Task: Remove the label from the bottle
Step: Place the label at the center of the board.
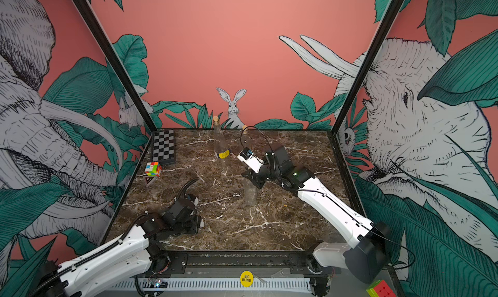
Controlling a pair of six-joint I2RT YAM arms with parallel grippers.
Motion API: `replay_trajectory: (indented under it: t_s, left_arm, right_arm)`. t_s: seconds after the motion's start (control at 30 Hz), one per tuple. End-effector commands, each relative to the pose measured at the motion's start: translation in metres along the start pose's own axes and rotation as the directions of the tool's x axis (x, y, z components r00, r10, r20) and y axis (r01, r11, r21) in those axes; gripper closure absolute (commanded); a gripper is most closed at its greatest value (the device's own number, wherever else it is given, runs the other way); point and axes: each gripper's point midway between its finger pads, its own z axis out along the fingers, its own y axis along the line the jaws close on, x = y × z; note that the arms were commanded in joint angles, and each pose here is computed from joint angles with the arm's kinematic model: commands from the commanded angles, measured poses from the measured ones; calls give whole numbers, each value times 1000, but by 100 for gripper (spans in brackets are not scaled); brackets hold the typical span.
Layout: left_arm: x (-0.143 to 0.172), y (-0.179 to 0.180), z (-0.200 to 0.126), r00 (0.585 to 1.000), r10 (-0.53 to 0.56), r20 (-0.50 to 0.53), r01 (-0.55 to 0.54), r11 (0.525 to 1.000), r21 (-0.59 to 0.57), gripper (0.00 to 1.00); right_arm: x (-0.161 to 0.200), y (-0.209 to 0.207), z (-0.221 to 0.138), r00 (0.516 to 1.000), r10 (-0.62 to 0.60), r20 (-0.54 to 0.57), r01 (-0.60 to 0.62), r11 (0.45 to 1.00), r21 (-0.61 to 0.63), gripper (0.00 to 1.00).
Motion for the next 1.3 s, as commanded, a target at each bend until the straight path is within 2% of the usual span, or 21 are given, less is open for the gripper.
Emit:
replay_trajectory:
  t_s: [0.0, 0.1, 0.2, 0.3, 0.53, 0.67, 1.03, 1.27]
  left_arm:
    - [-16, 26, -24, 996, -11, 91, 24, 989, -145, 100]
    - [-20, 43, -37, 995, -7, 100, 33, 967, -252, 100]
    - [-12, 59, -44, 1000, -17, 26, 25, 929, -370, 100]
    - [-8, 62, -42, 1000, -23, -21, 12, 906, -422, 100]
    - [-5, 41, -19, 999, -29, -44, 10, 926, -376, 100]
    - [0, 20, 5, 998, 2, -59, -18, 961, -275, 100]
    - [8, 5, 31, 993, 75, -96, -92, 979, -181, 100]
    - [9, 3, 33, 994, 79, -80, -91, 984, -153, 73]
  right_arm:
    - [-26, -2, -5, 993, -44, 110, 43, 999, 15, 100]
    - [-27, -3, -4, 992, -44, 116, 43, 999, 16, 100]
    - [-28, -4, -4, 991, -46, 124, 44, 999, 21, 100]
    - [-28, -6, -3, 991, -45, 130, 43, 999, 24, 100]
    - [-30, -10, -3, 989, -42, 143, 38, 999, 28, 100]
    - [-30, -12, -4, 989, -38, 144, 34, 999, 30, 100]
    - [-35, -15, -2, 989, -26, 145, 23, 999, 24, 100]
    - [-37, -16, -1, 989, -17, 146, 14, 1000, 21, 100]
